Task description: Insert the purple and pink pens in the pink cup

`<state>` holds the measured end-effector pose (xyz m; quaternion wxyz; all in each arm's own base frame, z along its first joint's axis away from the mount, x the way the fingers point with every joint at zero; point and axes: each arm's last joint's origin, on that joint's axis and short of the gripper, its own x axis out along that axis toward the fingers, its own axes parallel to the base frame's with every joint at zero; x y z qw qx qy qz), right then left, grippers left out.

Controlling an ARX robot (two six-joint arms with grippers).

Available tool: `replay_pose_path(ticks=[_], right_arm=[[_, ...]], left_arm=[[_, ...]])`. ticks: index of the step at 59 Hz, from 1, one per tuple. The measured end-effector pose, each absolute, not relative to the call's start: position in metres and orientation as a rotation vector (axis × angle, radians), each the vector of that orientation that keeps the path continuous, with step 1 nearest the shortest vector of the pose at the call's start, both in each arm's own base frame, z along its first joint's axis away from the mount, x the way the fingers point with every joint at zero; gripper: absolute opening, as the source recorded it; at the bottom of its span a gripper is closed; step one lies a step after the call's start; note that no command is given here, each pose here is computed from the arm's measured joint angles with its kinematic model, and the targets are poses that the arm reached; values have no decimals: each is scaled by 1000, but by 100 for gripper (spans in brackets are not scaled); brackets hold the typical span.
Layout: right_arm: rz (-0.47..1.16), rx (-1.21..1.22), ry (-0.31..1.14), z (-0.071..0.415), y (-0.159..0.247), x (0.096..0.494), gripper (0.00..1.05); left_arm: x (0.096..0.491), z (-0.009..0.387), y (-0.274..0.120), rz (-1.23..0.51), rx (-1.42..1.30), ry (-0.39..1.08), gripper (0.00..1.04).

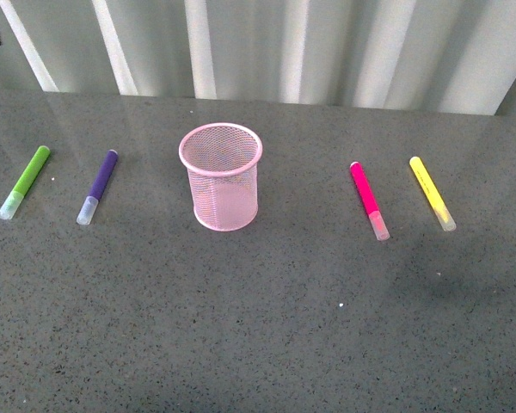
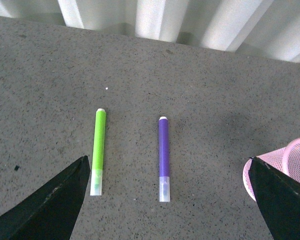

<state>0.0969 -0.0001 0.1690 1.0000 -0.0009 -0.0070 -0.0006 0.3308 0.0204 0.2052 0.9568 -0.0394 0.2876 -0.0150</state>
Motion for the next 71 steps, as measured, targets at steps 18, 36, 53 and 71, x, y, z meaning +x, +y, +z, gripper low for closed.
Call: replay_pose_path(ticks=[18,36,53,71], right_arm=[[-2,-2,-14,169,0,97,98],[-1,-2,-14,169,0,97,98],[-1,-2,-14,169,0,97,98],[-1,-2,-14,169,0,97,98]], left_arm=[[405,203,3,-63,33,751,98],[441,175,-8,-75,73,867,98],[445,138,-14,-97,78,949,98],[446,116,-18,-122,67,993,98]])
